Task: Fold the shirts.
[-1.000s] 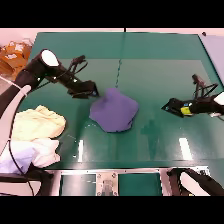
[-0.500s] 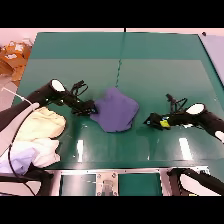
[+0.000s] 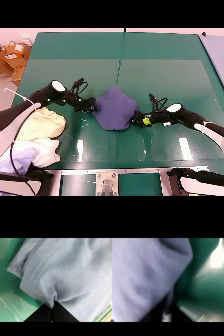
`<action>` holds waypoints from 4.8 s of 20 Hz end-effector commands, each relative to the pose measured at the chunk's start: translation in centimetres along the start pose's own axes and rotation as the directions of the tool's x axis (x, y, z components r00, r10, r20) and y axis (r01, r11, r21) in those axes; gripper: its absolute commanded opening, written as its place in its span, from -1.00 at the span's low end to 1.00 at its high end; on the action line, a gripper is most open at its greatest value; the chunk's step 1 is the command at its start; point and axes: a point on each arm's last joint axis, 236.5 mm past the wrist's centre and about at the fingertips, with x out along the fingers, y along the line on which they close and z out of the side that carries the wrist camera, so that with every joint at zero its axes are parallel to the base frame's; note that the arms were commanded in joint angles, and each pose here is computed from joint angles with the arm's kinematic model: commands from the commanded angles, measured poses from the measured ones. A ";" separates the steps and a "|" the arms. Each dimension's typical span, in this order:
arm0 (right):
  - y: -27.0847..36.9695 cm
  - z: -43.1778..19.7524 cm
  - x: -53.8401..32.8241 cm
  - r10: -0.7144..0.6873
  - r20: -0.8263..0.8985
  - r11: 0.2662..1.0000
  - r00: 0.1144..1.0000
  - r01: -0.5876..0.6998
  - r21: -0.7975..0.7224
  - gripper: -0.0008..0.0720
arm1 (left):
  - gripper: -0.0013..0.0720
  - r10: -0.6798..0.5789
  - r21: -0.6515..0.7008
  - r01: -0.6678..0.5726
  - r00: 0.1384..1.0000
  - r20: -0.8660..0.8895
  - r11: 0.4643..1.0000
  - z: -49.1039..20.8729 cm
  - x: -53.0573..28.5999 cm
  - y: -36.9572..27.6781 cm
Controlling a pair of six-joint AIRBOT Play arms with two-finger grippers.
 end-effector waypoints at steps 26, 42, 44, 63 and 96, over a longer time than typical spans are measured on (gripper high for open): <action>28.4 1.8 -47.0 0.370 0.723 0.719 0.584 0.312 -0.620 -0.94 | -0.90 -0.042 0.451 -0.457 0.665 0.745 0.767 -0.4 -40.6 -23.0; 8.7 18.3 -5.2 0.013 0.207 0.908 0.978 0.075 -0.412 -0.71 | -0.66 0.267 0.239 -0.338 0.921 0.285 0.910 15.5 -6.4 0.0; 8.3 19.3 -8.9 0.026 0.226 0.915 0.974 0.068 -0.397 -0.17 | 0.72 0.293 0.247 -0.353 0.923 0.251 0.902 14.9 -7.3 -0.1; 0.4 -2.7 -2.6 -0.155 -0.001 0.938 0.988 0.147 -0.313 0.27 | 0.67 0.137 0.034 -0.134 0.980 -0.147 0.990 -1.1 6.5 -1.2; 6.8 10.8 -37.1 -0.077 0.686 0.963 0.723 0.233 -0.138 -0.95 | -0.90 0.379 0.206 -0.445 0.878 0.294 0.871 1.7 -25.4 -0.8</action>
